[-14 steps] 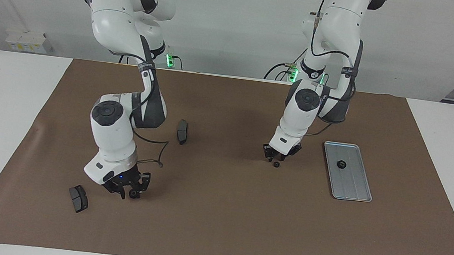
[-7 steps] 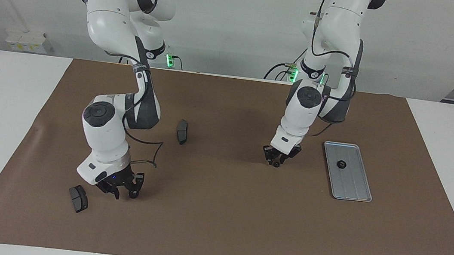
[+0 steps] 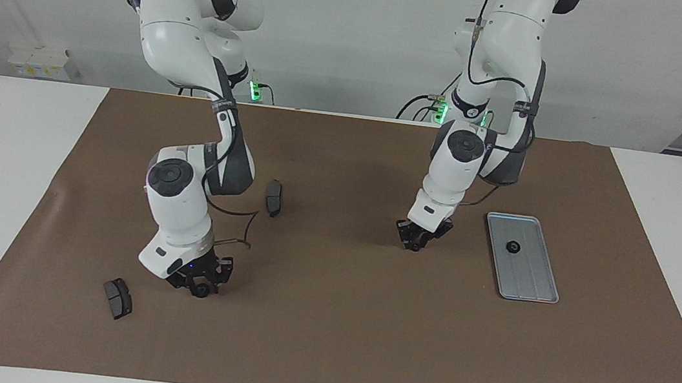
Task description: Pick bearing gear from pile to tray
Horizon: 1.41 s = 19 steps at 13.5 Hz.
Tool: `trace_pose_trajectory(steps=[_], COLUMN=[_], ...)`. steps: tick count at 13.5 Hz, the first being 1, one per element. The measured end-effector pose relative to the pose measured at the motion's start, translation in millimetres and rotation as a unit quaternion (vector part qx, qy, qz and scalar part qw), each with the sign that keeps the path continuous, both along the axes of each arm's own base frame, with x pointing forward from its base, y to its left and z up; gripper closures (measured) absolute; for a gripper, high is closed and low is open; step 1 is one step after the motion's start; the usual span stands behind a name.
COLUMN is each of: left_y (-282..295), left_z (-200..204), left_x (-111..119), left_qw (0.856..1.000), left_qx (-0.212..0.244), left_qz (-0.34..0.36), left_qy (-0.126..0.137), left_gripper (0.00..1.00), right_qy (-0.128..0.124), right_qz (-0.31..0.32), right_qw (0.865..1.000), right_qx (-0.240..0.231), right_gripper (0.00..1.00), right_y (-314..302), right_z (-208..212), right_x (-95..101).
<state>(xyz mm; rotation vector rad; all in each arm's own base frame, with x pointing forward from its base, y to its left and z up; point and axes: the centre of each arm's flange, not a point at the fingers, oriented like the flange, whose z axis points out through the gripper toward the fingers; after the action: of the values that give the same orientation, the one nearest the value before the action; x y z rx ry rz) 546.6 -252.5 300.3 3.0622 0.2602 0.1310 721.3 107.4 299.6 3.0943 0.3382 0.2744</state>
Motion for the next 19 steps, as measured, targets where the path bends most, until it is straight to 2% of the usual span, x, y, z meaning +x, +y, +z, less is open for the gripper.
trace_pose_trajectory(steps=[1, 6, 8, 10, 13, 17, 19], left_y=[0, 3, 20, 56, 134, 247, 279], left_z=[0, 4, 28, 68, 111, 107, 93], left_x=[0, 3, 16, 31, 46, 59, 61], left_qw=[1.000, 1.000, 1.000, 1.000, 0.999, 0.995, 0.994], left_qx=[0.000, 0.002, 0.010, 0.014, 0.020, 0.040, 0.046], left_qz=[0.000, -0.001, -0.012, -0.021, -0.030, -0.079, -0.081], left_qy=[0.000, 0.001, 0.006, -0.003, -0.026, -0.038, -0.049], left_gripper=[0.77, 0.77, 0.77, 0.77, 0.77, 0.77, 0.77], right_qy=[0.000, 0.005, 0.026, 0.038, 0.037, 0.025, 0.023], right_qz=[0.000, 0.003, 0.002, -0.003, -0.005, -0.004, -0.005], right_qw=[1.000, 1.000, 1.000, 0.999, 0.999, 1.000, 1.000], right_qx=[0.000, -0.005, -0.012, -0.017, -0.017, -0.014, -0.014], right_gripper=[0.53, 0.53, 0.53, 0.53, 0.53, 0.53, 0.53], right_y=[0, -2, -7, -12, -14, -14, -14], right_z=[0, 0, -1, 7, 15, 18, 17], right_x=[-0.2, -1.6, -4.6, -3.6, -1.1, 1.4, 1.9])
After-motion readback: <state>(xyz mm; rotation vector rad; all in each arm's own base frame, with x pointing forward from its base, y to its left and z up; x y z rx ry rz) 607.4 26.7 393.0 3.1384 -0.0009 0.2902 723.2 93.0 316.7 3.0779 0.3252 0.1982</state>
